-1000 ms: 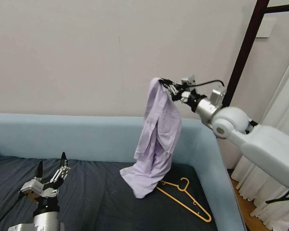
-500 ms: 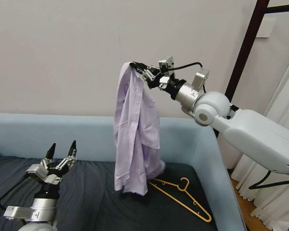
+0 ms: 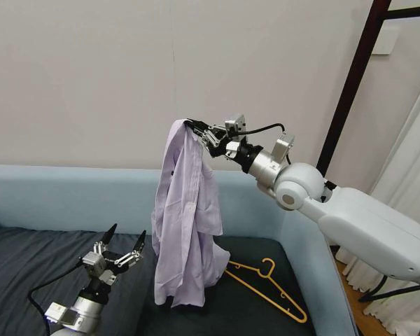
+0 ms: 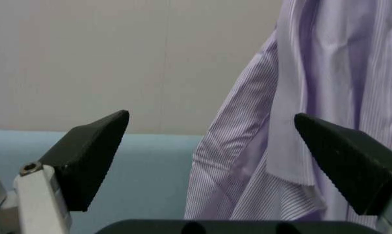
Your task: Pick up the clothes from the sofa and hang them on the clothes hanger.
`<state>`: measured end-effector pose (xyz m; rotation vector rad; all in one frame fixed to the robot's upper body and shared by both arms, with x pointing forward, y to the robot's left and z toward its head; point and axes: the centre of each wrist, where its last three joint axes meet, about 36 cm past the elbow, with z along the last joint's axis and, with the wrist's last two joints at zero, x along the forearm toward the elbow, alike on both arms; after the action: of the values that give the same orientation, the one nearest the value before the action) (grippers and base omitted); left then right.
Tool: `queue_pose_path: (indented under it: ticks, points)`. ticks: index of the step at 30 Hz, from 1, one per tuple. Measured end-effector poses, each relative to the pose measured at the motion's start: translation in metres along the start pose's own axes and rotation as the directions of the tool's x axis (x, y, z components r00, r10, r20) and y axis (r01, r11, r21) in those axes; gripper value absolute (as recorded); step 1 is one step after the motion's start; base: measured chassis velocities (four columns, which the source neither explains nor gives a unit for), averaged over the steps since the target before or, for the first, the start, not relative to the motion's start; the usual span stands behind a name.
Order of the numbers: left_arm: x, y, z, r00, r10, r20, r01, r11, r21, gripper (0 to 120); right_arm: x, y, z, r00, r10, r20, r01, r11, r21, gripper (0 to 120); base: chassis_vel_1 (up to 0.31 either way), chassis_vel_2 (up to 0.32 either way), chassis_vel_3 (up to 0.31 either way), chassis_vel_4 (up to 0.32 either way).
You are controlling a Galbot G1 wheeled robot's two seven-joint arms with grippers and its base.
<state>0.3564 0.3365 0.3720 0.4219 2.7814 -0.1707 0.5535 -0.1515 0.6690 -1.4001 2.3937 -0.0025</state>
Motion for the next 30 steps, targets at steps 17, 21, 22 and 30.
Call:
queue_pose_path:
  ticks: [17,21,22,30]
  points:
    - [-0.003,-0.001,0.031,0.988,0.149,-0.038,-0.149,0.989,0.000,100,-0.024,0.011,0.006,0.999,-0.050,0.022,0.050,0.999,-0.018,0,0.000,0.000,0.000,0.000]
    - [-0.005,0.002,0.037,0.991,0.126,-0.036,-0.127,0.992,-0.004,100,-0.024,0.010,0.005,0.998,-0.050,0.022,0.051,0.999,-0.016,0,0.000,0.000,0.000,0.000]
    - [-0.006,0.003,0.037,0.992,0.121,-0.034,-0.121,0.993,-0.004,99,-0.023,0.010,0.005,0.998,-0.051,0.022,0.051,0.999,-0.015,0,0.000,0.000,0.000,0.000]
    - [-0.008,0.018,0.032,0.994,0.111,-0.022,-0.111,0.994,-0.011,99,-0.023,0.010,0.007,0.998,-0.059,0.017,0.059,0.998,-0.016,0,0.000,0.000,0.000,0.000]
